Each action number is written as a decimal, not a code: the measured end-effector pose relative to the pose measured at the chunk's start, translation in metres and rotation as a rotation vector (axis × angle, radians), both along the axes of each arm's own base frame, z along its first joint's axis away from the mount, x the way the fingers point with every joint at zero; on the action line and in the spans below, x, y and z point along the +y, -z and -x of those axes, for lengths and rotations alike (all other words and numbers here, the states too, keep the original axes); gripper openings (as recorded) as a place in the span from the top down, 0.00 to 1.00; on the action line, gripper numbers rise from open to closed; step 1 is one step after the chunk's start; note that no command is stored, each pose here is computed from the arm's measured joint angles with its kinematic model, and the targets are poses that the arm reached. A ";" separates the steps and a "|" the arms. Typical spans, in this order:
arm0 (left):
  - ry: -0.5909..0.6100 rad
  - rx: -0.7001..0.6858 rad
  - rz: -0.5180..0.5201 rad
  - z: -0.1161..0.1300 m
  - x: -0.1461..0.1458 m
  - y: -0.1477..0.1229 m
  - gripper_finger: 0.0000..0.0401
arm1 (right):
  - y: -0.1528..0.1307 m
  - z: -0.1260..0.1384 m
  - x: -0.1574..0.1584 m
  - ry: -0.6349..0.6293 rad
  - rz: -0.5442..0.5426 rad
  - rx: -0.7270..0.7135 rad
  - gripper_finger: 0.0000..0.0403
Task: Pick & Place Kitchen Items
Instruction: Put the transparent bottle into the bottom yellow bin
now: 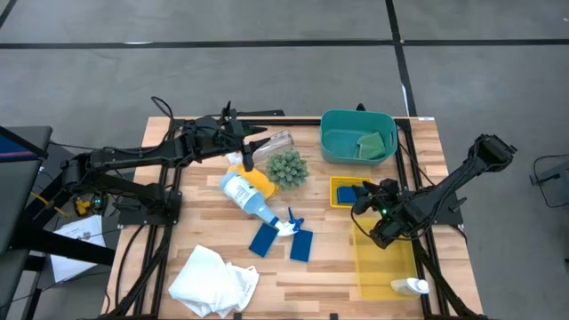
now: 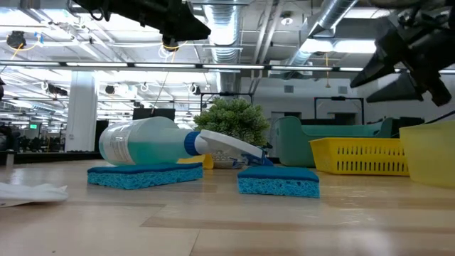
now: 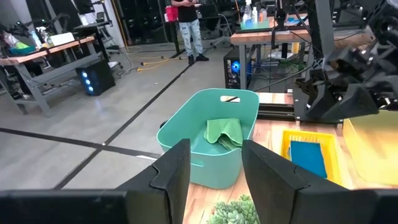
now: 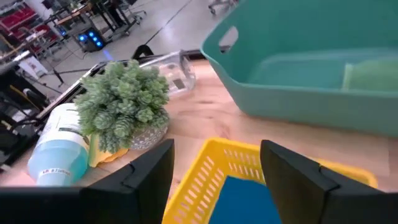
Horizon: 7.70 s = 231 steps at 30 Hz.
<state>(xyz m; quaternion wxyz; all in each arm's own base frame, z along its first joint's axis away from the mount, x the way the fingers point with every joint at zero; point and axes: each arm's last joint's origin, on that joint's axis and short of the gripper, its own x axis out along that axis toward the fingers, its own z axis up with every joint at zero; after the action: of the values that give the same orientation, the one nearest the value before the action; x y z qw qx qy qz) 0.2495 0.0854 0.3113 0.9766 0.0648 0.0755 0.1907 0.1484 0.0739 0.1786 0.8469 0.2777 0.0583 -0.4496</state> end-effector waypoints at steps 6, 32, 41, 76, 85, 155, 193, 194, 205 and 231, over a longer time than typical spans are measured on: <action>0.000 0.001 -0.001 0.000 0.000 0.000 0.65 | -0.019 -0.008 0.006 -0.051 0.122 0.043 0.43; 0.212 0.391 -0.065 -0.001 -0.044 0.032 0.65 | -0.065 -0.023 0.021 -0.191 0.324 0.230 0.44; 0.150 0.444 -0.084 0.000 -0.061 0.036 0.65 | -0.073 -0.020 0.014 -0.189 0.349 0.241 0.44; -0.272 0.821 0.134 -0.007 0.014 0.112 0.63 | -0.087 -0.010 0.016 -0.260 0.346 0.212 0.44; -0.263 0.825 0.273 0.011 0.048 0.114 0.56 | -0.086 -0.010 0.016 -0.261 0.345 0.215 0.44; -0.360 1.333 -0.474 0.016 0.041 0.093 0.67 | -0.086 -0.011 0.016 -0.282 0.344 0.239 0.44; 0.030 2.103 -0.839 0.069 -0.001 0.016 0.67 | -0.086 -0.011 0.016 -0.287 0.354 0.247 0.44; 0.026 2.112 -0.840 0.068 0.000 0.018 0.67 | -0.086 -0.011 0.016 -0.287 0.354 0.247 0.44; 0.047 2.205 -0.796 0.059 0.013 0.031 0.67 | -0.086 -0.011 0.016 -0.287 0.355 0.248 0.44; 0.039 2.290 -0.742 0.051 0.024 0.048 0.62 | -0.086 -0.011 0.016 -0.289 0.361 0.256 0.44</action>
<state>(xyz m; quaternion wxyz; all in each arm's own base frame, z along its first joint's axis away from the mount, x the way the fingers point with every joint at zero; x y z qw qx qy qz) 0.1988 0.1090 0.2633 0.2677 0.4748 0.8382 0.0177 0.1592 0.0900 0.2644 0.9240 0.0519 0.1227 -0.3585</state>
